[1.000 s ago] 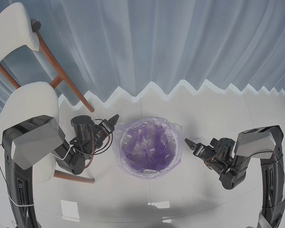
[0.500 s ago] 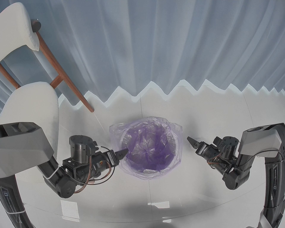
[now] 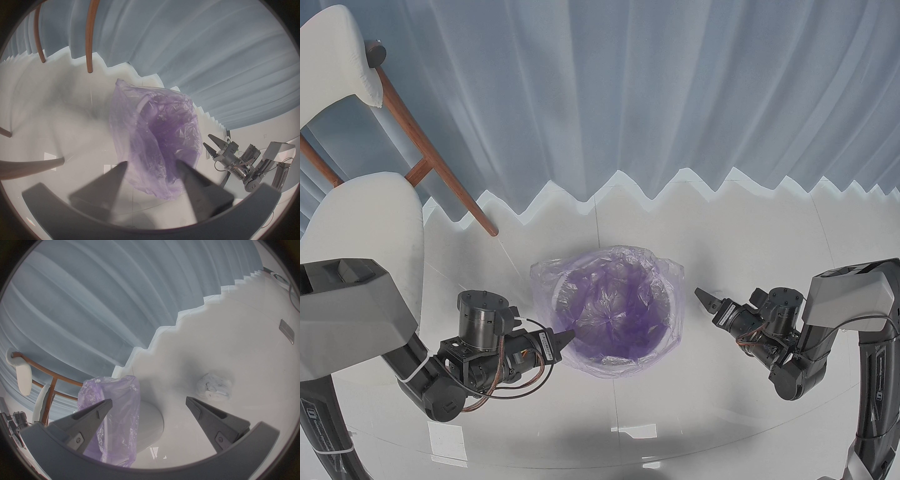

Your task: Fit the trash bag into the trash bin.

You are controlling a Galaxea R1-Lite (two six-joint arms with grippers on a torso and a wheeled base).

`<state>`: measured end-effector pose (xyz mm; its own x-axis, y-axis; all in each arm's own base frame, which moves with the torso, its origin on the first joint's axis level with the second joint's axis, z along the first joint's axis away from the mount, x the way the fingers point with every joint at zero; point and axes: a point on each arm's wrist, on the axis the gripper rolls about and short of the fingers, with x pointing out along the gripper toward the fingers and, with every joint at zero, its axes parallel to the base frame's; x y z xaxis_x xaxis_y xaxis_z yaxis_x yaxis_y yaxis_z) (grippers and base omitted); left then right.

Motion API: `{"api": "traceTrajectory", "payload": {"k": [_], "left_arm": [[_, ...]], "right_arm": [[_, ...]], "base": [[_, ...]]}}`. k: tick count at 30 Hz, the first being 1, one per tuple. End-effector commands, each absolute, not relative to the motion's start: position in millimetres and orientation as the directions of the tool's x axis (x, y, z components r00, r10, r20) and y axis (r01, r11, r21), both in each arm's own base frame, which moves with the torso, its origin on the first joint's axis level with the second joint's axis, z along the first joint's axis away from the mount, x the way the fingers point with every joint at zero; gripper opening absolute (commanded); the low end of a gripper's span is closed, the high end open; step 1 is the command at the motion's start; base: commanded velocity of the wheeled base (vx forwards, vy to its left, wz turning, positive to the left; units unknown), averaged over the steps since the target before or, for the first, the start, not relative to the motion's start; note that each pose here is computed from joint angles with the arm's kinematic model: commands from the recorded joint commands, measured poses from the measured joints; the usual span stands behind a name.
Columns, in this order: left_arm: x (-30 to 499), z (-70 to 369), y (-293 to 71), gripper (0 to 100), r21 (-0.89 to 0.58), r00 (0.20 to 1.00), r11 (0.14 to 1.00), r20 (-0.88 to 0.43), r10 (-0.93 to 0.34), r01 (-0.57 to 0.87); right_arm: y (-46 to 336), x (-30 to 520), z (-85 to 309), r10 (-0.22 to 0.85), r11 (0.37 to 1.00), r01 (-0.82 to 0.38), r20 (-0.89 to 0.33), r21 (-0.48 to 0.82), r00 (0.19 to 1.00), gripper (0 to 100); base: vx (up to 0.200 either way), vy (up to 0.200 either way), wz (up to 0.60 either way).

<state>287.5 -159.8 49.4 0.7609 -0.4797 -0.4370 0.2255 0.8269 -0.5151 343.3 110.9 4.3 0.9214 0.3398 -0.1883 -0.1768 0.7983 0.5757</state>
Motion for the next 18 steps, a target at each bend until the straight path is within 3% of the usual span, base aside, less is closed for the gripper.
{"api": "traceTrajectory", "payload": {"k": [1,10,18], "left_arm": [[289,45,-158,0,-0.513,0.759,0.832,-0.450,-0.470,0.210],[273,35,-150,0,-0.500,0.734,0.845,-0.502,-0.459,0.186],[259,10,-137,0,-0.430,0.716,0.899,-0.604,-0.351,0.077]], "right_arm": [[110,343,4,0.339,0.797,-0.180,-0.181,0.576,0.923,100],[111,344,3,0.340,0.797,-0.178,-0.186,0.577,0.922,100],[112,344,2,0.342,0.797,-0.178,-0.187,0.577,0.921,100]], "base": [[0.000,0.000,0.00],[0.000,0.000,0.00],[0.000,0.000,0.00]]}}
